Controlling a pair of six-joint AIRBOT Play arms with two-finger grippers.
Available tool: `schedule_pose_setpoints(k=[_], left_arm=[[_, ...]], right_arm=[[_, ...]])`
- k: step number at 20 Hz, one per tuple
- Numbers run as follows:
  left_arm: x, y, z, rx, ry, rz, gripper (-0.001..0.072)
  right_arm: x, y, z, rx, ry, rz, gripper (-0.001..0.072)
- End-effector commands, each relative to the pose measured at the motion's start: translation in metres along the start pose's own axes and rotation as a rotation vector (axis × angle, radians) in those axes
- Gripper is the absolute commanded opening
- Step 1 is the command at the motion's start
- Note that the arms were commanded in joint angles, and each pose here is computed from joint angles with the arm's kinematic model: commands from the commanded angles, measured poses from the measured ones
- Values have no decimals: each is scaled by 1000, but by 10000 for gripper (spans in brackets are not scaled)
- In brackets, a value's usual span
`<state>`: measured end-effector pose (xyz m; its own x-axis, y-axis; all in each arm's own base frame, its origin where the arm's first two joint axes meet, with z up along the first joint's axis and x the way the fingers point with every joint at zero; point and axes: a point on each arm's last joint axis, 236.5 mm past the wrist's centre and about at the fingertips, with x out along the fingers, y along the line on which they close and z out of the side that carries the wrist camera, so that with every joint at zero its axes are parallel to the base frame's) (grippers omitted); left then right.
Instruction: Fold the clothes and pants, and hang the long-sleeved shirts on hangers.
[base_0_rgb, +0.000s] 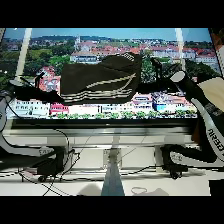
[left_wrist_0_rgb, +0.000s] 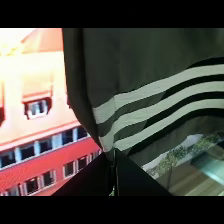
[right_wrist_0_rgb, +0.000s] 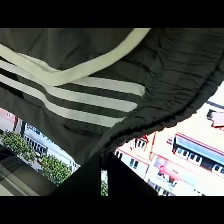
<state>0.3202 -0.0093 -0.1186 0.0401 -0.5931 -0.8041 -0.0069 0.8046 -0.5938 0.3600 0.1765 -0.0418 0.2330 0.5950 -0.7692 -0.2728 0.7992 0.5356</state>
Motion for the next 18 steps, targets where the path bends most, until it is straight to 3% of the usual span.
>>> schedule_pose_setpoints(k=[1,5,8,13,18], left_arm=[[-8,-38,12,28,-21,-133,6],[-91,-137,81,174,-299,-396,5],[-204,-231,113,415,-606,-498,5],[-369,-357,78,754,-1096,-319,5],[-522,-415,-18,786,-1736,-23,6]], right_arm=[[-10,9,19,-31,-36,8,19],[-48,49,68,-147,-100,59,19],[-99,95,105,-280,-187,91,19],[-237,212,142,-521,-557,132,19],[-387,342,102,-722,-931,298,19]])
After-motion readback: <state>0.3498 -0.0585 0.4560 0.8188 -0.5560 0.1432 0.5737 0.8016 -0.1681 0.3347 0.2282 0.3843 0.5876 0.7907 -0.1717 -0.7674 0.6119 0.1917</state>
